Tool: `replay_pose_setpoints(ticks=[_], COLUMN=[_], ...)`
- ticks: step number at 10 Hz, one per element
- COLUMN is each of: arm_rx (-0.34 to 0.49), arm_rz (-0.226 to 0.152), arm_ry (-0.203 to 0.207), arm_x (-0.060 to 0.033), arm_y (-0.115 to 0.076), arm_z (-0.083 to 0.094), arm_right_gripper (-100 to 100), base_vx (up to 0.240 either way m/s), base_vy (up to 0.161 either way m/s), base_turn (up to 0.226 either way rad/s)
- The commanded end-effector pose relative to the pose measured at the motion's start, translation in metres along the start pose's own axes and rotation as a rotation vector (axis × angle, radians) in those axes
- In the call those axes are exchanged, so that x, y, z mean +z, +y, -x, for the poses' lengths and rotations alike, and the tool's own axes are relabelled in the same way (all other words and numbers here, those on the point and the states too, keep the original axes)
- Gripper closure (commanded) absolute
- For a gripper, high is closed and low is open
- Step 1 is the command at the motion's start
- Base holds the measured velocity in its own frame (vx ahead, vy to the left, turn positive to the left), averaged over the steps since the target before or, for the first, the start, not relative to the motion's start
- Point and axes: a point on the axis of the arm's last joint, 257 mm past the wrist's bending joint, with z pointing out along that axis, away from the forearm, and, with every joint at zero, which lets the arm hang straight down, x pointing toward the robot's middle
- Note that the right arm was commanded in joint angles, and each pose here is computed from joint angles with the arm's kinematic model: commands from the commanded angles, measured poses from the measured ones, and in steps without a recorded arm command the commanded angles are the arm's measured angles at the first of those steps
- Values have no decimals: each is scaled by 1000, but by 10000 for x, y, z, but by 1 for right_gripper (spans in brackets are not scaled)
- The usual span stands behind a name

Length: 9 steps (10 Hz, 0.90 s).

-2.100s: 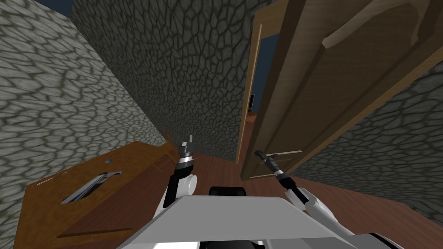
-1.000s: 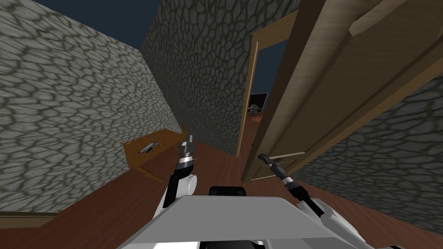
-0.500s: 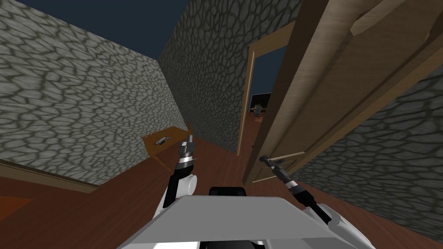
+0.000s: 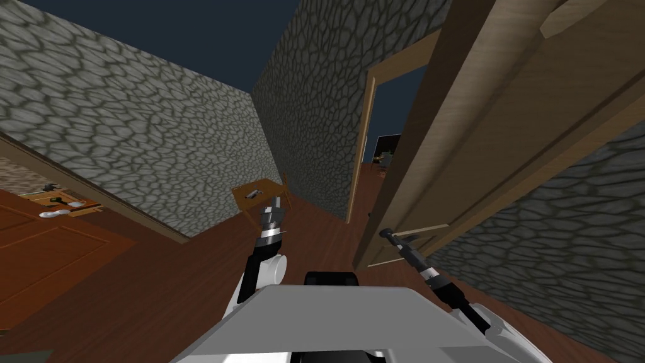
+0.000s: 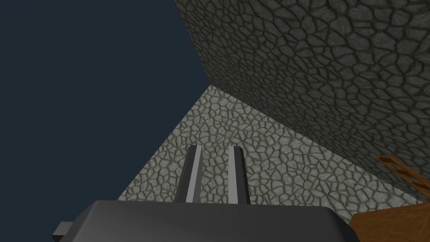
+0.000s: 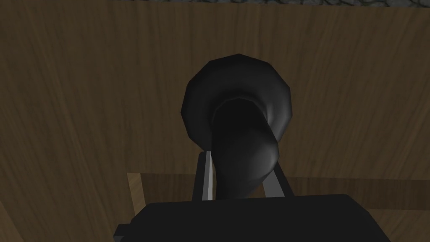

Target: Pull the door open

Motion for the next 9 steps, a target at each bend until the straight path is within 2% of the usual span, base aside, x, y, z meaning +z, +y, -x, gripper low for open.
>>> replay_pose_setpoints(ticks=[1, 4, 5, 9], arm_rx=[-10, -12, -6, -7], arm_rz=[1, 2, 2, 0], arm_ry=[-6, -3, 2, 2], arm_x=[-97, -189, -168, -232], arm_y=[30, 42, 26, 24], arm_z=[65, 87, 40, 54], arm_right_gripper=[100, 100, 100, 100], base_vx=[-233, -200, -86, -146], base_vy=[-86, -73, -23, -78], base_turn=[189, 151, 28, 150])
